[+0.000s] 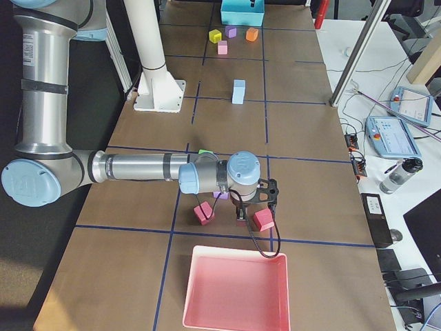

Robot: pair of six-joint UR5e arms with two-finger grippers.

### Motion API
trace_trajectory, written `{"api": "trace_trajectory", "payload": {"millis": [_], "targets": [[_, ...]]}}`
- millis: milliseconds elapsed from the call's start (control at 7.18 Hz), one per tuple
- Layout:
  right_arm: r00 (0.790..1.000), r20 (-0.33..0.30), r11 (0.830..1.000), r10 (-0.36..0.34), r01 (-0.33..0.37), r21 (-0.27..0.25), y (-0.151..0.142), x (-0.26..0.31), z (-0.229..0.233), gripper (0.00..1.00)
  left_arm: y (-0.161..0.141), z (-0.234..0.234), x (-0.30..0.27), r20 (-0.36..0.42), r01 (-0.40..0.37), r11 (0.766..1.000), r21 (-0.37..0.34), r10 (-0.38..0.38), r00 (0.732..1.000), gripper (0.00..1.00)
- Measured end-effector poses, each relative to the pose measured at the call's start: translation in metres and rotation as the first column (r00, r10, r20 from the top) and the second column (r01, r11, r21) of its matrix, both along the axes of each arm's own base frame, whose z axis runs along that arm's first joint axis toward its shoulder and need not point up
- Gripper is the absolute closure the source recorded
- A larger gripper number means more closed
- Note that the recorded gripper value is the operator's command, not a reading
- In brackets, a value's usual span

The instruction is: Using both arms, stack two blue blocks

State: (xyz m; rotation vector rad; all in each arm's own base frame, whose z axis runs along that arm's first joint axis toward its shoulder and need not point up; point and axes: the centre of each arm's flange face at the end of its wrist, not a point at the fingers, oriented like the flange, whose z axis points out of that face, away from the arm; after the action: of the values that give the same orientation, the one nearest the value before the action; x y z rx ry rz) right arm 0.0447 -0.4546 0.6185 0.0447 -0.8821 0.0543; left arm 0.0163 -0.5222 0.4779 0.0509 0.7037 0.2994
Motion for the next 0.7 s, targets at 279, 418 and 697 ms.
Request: {"api": "trace_trajectory", "payload": {"millis": [279, 418, 697], "targets": [[1.0, 0.001, 1.0, -0.001, 0.001, 0.002, 0.0, 0.0, 0.0, 0.0, 0.017, 0.124, -0.08, -0.012, 0.036, 0.999, -0.007, -0.036, 0.999, 0.0], [1.0, 0.001, 1.0, -0.001, 0.001, 0.003, 0.0, 0.0, 0.0, 0.0, 0.027, 0.165, -0.1, -0.021, 0.065, 0.998, -0.017, -0.066, 0.998, 0.0], [1.0, 0.0, 1.0, -0.001, 0.001, 0.003, 0.0, 0.0, 0.0, 0.0, 0.044, 0.204, -0.114, -0.048, 0.108, 0.992, -0.068, -0.111, 0.993, 0.0]]}}
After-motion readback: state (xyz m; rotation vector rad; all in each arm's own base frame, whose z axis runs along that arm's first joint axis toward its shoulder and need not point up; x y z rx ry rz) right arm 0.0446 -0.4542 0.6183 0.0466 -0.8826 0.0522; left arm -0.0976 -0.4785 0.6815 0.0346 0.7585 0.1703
